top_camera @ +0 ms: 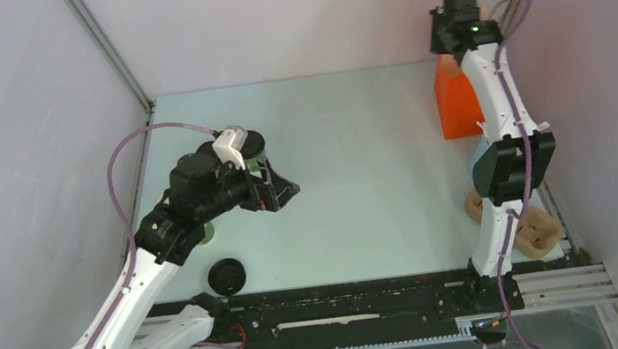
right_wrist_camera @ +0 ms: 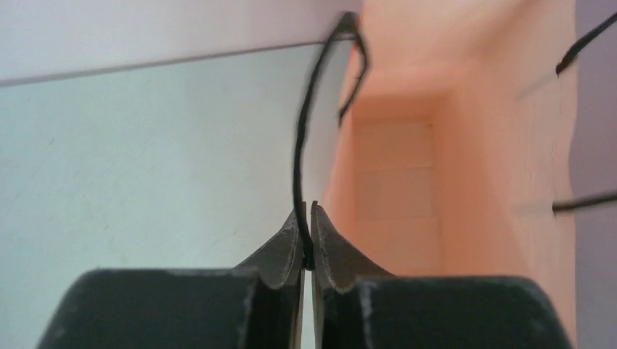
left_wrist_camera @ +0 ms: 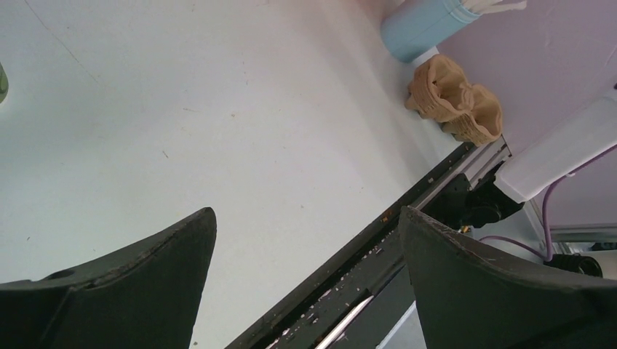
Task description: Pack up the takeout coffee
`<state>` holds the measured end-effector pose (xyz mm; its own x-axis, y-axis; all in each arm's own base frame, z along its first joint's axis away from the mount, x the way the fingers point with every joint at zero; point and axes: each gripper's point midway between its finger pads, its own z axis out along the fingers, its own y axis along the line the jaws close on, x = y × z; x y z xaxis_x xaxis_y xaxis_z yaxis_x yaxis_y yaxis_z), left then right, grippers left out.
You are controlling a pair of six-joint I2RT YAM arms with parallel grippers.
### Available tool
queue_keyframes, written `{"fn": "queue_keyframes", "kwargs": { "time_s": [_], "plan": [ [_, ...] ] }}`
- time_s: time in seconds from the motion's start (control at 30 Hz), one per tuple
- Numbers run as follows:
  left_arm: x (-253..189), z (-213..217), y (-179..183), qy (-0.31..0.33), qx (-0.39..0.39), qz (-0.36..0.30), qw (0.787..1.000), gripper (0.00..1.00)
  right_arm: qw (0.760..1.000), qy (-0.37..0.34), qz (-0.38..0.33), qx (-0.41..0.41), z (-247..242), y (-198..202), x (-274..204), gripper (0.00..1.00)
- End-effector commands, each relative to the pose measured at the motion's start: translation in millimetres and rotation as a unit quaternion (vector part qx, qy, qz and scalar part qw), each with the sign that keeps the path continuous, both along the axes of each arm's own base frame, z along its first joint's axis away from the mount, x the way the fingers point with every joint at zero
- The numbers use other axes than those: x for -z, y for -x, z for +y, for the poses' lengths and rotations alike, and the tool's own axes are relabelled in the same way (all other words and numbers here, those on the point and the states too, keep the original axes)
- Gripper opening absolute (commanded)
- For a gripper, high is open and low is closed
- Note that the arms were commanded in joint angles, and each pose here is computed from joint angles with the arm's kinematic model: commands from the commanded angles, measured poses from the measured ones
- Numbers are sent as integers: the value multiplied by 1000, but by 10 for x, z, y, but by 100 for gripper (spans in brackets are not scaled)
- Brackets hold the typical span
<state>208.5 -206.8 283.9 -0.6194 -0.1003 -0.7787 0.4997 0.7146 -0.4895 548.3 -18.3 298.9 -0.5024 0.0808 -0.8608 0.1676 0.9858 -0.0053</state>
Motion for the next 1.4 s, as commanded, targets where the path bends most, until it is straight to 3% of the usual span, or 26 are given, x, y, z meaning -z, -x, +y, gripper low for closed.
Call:
{"fn": "queue_keyframes", "kwargs": {
  "time_s": [0.0,0.07,0.33,0.53,0.77,0.97,1.07,1.2,1.27,1.37],
  "plan": [
    [-99,31,41,18,-8,-21,1000,100,999,12,-3,-52,806,472,-373,6],
    [-122,56,57,21,-13,-23,999,100,997,21,11,-74,1139,709,-372,0],
    [-200,219,117,13,-39,-39,998,100,988,-32,62,-137,2282,1821,-136,0],
    [-351,371,200,25,-66,-59,996,100,982,-39,110,-147,2847,2546,208,0],
    [-419,499,273,33,-89,-70,993,100,977,-41,88,-190,3377,2851,-93,0],
    [-415,546,321,38,-96,-69,992,100,968,-56,91,-228,3800,2841,-67,0],
    [-416,570,353,38,-97,-69,992,100,960,-54,90,-261,3885,2867,-183,20],
    [-398,602,367,32,-100,-70,992,100,942,-55,82,-322,3830,3084,-432,66],
    [-400,609,358,30,-101,-73,992,100,932,-52,75,-351,3724,3248,-558,78],
    [-442,655,331,23,-111,-85,990,100,919,-55,60,-387,3481,3522,-767,84]
  ]
}}
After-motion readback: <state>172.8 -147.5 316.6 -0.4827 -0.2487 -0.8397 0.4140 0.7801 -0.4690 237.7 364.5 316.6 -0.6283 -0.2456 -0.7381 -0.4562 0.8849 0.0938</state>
